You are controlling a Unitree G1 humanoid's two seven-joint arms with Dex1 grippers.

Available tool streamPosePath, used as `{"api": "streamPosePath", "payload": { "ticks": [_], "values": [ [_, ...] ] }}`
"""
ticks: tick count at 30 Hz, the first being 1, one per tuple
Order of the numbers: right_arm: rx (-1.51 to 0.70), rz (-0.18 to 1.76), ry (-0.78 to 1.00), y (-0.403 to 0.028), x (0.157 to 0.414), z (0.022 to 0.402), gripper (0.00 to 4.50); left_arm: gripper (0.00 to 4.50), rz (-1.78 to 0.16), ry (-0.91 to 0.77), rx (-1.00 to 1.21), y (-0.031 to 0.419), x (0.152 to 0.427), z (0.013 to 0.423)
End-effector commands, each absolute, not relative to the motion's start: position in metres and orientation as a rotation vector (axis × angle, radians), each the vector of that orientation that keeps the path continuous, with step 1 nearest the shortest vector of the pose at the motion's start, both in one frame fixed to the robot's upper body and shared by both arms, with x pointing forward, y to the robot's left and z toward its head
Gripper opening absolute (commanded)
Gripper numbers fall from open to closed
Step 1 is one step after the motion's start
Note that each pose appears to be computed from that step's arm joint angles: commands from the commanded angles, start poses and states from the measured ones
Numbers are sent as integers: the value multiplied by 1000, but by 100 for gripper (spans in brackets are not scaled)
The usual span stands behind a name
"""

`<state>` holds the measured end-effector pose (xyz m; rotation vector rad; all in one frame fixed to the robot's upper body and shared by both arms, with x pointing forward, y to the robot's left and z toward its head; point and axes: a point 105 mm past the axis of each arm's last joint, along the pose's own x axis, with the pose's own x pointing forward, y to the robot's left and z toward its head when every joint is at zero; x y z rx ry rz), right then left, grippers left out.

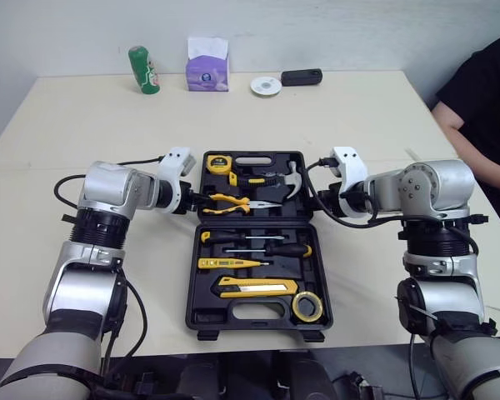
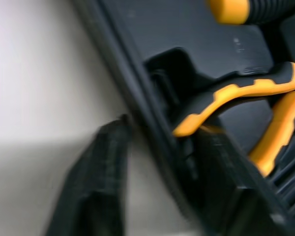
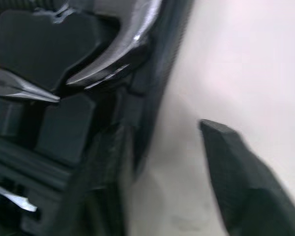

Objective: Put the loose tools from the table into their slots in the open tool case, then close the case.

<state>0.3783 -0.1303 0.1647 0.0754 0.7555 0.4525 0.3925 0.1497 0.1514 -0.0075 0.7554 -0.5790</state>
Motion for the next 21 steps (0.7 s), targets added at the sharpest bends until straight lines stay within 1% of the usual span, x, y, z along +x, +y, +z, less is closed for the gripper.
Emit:
{"api": "streamPosePath", "payload": {
  "ticks": [1, 4, 7, 10, 11, 13, 16, 17, 20, 21],
  "values": [
    [97, 397, 763, -139, 382, 163, 0, 65, -568, 795, -11, 151, 388, 139],
    [113, 393, 766, -138, 382, 162, 0, 56, -569, 790, -20, 150, 388, 139],
    [148, 361, 707, -139, 389, 169, 0, 56, -582, 758, -44, 146, 391, 143],
    [177, 404, 554, -130, 394, 190, 0, 54, -612, 628, -94, 139, 400, 162],
    [162, 426, 467, -128, 395, 200, 0, 52, -614, 566, -97, 138, 404, 170],
    [79, 442, 320, -130, 393, 216, 0, 52, -610, 457, -94, 140, 410, 183],
    [-3, 430, 179, -138, 388, 226, 0, 41, -593, 320, -95, 143, 418, 199],
    [-52, 418, 140, -142, 386, 227, 0, 39, -585, 262, -97, 145, 420, 205],
    [-216, 378, 35, -152, 379, 224, 0, 31, -566, 184, -90, 152, 423, 208],
    [-326, 369, -25, -154, 376, 224, 0, 25, -554, 148, -71, 155, 424, 208]
  ]
}}
